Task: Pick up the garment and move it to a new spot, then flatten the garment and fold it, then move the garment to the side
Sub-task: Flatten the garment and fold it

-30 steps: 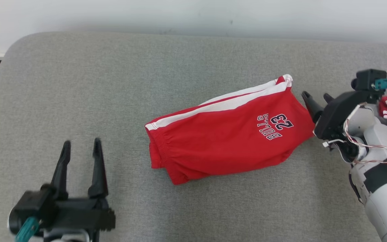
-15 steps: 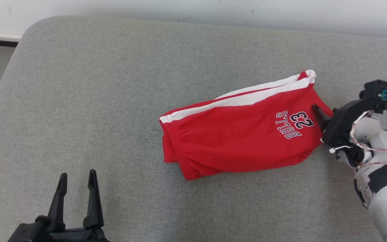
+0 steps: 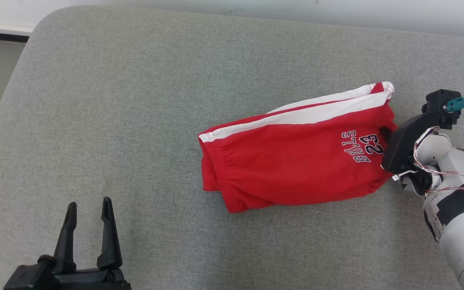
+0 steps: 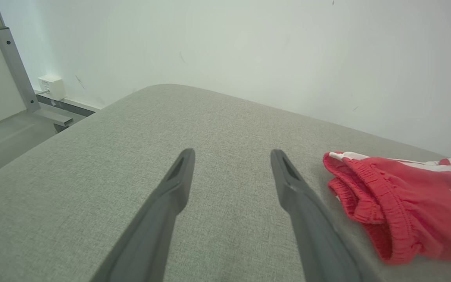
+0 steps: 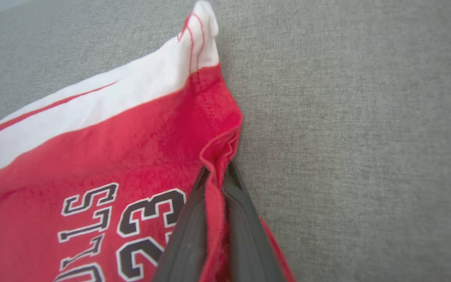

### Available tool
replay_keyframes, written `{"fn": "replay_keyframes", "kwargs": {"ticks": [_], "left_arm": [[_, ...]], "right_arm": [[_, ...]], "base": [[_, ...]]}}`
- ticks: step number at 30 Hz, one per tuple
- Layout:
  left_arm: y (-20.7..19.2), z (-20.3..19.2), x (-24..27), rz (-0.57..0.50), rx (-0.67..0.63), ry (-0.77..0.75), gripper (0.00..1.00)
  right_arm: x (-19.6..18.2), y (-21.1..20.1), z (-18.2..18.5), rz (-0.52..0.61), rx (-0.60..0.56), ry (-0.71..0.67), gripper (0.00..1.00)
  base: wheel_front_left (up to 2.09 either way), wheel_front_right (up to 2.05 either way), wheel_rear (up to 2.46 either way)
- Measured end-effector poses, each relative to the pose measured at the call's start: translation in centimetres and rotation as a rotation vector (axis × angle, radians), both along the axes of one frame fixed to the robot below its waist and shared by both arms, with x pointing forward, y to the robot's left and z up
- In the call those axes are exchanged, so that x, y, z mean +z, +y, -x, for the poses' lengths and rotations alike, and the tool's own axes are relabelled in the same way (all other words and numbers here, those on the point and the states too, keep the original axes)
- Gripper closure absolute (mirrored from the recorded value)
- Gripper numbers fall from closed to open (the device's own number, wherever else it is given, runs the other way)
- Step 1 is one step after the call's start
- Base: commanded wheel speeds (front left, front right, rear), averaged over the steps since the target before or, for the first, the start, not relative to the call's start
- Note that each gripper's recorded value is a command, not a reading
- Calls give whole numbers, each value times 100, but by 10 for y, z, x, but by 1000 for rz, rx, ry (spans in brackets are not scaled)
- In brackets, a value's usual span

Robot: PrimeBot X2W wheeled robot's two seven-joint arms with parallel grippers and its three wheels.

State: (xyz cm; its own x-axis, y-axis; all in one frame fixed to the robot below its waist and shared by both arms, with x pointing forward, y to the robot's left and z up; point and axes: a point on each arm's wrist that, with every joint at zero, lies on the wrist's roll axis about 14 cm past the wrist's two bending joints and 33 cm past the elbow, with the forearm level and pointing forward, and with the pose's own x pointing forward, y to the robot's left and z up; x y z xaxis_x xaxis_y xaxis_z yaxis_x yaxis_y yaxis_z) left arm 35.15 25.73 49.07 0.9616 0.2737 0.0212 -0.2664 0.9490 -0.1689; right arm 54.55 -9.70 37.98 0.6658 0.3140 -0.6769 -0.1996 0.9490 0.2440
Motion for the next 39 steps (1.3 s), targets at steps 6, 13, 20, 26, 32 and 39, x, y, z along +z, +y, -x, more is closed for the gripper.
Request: {"fn": "replay_keyframes", "kwargs": {"ticks": [6, 13, 20, 26, 32, 39], "left_arm": [[-2, 0, 3, 4, -5, -10, 0], [-8, 1, 8, 13, -26, -31, 0], [-19, 3, 16, 25, -64, -62, 0], [-29, 11, 16, 36, -95, -67, 0], [-41, 15, 23, 44, -130, -90, 0], [-46, 20, 27, 46, -143, -107, 0]], "right_arm": [[8, -10, 0, 14, -19, -50, 100], [20, -46, 10, 37, -92, -115, 100], [53, -98, 14, 121, -154, -251, 100], [83, -136, 25, 241, -167, -358, 100], [121, -138, 30, 329, -118, -475, 100], [133, -71, 42, 295, 23, -508, 100]], "base": [[0, 0, 0], [0, 0, 0], [0, 0, 0], [0, 0, 0], [0, 0, 0], [0, 0, 0]]}}
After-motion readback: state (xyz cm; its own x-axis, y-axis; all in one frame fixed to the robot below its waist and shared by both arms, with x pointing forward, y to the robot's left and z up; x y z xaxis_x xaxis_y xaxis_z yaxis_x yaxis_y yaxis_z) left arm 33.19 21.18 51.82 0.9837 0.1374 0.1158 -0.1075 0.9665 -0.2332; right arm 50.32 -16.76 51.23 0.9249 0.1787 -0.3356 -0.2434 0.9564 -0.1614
